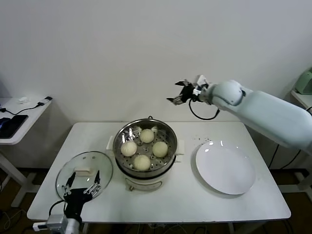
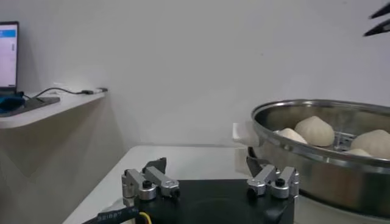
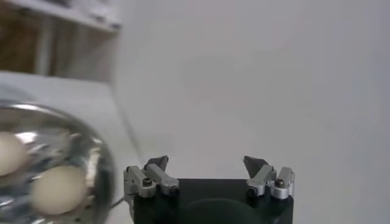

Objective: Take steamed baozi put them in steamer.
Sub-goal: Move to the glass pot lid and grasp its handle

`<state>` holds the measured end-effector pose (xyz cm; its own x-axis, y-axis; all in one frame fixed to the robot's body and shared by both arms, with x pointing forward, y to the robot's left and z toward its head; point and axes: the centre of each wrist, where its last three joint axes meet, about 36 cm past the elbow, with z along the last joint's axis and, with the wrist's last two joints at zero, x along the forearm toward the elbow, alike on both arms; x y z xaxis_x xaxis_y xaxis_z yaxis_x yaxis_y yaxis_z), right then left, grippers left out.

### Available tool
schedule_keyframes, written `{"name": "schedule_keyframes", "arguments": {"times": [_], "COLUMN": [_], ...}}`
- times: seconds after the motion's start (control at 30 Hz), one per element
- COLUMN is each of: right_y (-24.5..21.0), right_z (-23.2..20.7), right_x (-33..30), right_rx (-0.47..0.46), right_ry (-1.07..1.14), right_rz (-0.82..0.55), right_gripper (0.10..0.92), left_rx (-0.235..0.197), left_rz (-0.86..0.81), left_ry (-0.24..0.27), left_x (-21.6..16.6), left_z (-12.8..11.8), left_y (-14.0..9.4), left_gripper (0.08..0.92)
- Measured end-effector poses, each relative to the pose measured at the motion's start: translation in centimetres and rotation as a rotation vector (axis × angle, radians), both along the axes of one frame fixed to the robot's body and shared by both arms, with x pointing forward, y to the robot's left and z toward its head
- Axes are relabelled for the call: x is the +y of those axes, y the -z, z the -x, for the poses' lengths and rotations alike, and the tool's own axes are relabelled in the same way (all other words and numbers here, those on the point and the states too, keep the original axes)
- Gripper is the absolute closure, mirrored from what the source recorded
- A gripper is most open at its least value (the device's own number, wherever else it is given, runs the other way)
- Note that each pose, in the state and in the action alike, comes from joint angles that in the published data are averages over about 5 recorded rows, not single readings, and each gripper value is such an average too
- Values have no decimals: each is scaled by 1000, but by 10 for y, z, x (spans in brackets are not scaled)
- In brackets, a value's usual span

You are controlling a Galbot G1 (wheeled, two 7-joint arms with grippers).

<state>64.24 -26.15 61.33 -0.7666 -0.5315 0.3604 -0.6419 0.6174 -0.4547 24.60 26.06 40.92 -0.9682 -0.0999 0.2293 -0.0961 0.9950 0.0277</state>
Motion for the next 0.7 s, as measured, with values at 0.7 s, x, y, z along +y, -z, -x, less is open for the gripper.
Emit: {"name": "schedule_keyframes", "arguments": {"times": [0.7], "right_y": [236], "right_z": [179], "right_x": [-95], "right_rx": [-134], "right_ry": [461], "right_rz": [-492], "right_gripper": [199], "left_rx": [-77], "left_rz": [-157], "left_ry": [-30], "left_x": [19], "left_z": [-8], "left_y": [29], "left_gripper": [177]}}
